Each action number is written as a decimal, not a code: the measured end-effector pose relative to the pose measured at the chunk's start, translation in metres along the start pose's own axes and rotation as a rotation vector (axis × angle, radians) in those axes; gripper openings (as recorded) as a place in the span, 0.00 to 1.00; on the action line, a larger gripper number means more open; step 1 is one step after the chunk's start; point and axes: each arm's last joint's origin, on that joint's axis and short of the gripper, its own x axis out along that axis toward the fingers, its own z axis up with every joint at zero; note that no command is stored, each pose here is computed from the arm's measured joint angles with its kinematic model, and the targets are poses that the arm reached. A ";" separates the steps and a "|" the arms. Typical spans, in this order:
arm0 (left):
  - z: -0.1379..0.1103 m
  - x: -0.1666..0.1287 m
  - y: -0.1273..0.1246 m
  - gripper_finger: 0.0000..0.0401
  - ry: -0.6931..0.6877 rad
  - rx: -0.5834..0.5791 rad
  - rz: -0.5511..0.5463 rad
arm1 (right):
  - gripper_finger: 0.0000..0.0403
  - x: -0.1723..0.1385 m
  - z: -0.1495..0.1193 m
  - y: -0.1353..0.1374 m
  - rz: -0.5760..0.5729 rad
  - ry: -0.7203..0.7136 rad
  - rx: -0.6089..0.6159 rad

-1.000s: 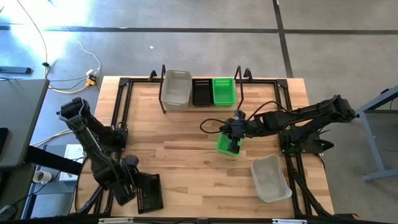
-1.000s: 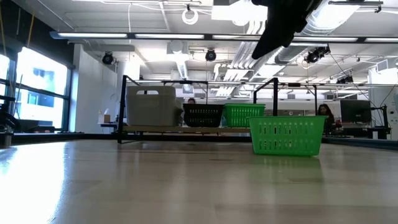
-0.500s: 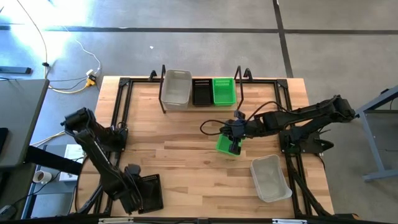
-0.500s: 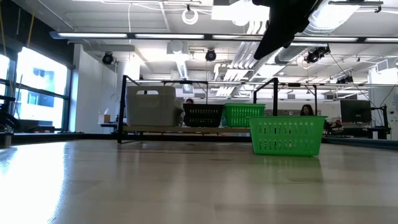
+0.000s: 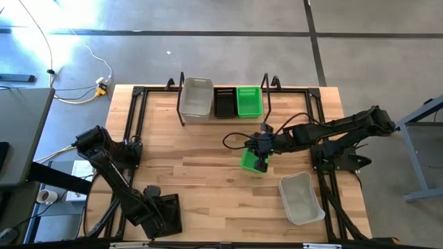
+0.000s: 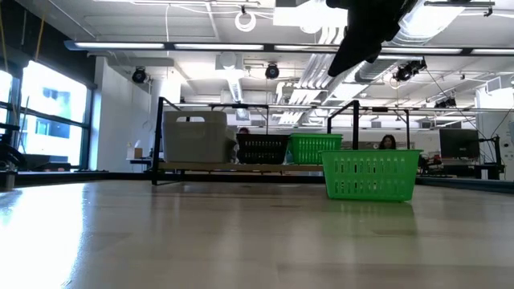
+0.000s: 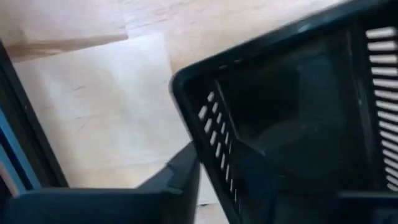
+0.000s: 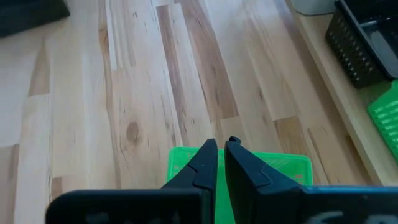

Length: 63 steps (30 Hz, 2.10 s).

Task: Stack baskets on shelf by color
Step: Stack the black bin on the black bins on the shelf

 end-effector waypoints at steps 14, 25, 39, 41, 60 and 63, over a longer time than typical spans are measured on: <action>0.027 -0.020 -0.017 0.01 -0.114 -0.032 -0.203 | 0.04 -0.007 -0.005 0.027 0.071 -0.029 0.001; 0.079 -0.058 -0.032 0.01 -0.305 0.067 -0.393 | 0.04 -0.014 -0.013 0.048 0.131 -0.037 -0.067; 0.175 -0.075 -0.056 0.01 -0.422 -0.004 -0.376 | 0.04 -0.019 0.018 0.053 0.202 -0.355 -0.178; 0.186 -0.076 -0.059 0.01 -0.418 -0.035 -0.381 | 0.04 -0.020 0.024 0.050 0.190 -0.408 -0.215; 0.249 -0.085 -0.077 0.01 -0.441 -0.293 -0.573 | 0.26 0.008 0.037 0.006 0.283 -0.362 -0.439; 0.249 -0.086 -0.077 0.01 -0.440 -0.298 -0.576 | 0.26 0.022 0.032 0.009 0.279 -0.303 -0.488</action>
